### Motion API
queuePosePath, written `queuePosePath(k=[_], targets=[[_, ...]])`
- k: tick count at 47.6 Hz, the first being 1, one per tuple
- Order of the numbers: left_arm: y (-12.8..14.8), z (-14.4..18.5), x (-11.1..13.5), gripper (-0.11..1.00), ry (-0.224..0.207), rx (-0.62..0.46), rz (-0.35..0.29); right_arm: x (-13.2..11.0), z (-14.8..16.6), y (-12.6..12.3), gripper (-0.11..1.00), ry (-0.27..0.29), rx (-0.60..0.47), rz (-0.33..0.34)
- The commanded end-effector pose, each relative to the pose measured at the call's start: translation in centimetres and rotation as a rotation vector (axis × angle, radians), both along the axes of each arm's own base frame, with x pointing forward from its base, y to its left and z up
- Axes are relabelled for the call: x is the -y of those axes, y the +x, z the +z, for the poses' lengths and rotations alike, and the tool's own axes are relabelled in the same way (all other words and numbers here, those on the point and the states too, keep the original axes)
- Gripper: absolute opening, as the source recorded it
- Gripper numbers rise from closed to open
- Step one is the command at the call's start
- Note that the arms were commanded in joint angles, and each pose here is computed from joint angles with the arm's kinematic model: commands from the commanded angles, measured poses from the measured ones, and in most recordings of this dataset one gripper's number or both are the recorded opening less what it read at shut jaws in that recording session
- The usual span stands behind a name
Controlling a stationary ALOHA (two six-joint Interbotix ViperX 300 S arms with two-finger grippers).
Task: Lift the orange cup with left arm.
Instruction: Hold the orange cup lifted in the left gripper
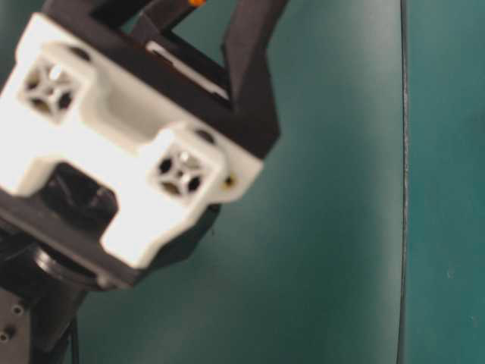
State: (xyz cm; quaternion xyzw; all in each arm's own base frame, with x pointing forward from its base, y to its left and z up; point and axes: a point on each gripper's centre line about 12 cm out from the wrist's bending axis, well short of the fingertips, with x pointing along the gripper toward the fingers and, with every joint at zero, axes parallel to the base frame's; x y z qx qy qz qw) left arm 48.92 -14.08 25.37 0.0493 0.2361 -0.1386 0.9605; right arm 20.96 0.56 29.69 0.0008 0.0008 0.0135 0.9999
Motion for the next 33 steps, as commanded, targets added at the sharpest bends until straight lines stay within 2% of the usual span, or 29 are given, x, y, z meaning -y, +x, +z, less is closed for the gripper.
queuePosePath(k=[1, 33], targets=[[-0.25, 2.82, -0.24, 0.64, -0.015, 0.066, 0.001, -0.04, 1.24, 0.22, 0.00, -0.001, 0.031, 0.002], [-0.25, 2.82, -0.24, 0.64, -0.013, 0.066, 0.001, -0.04, 0.99, 0.25, 0.00, 0.002, 0.011, 0.002]])
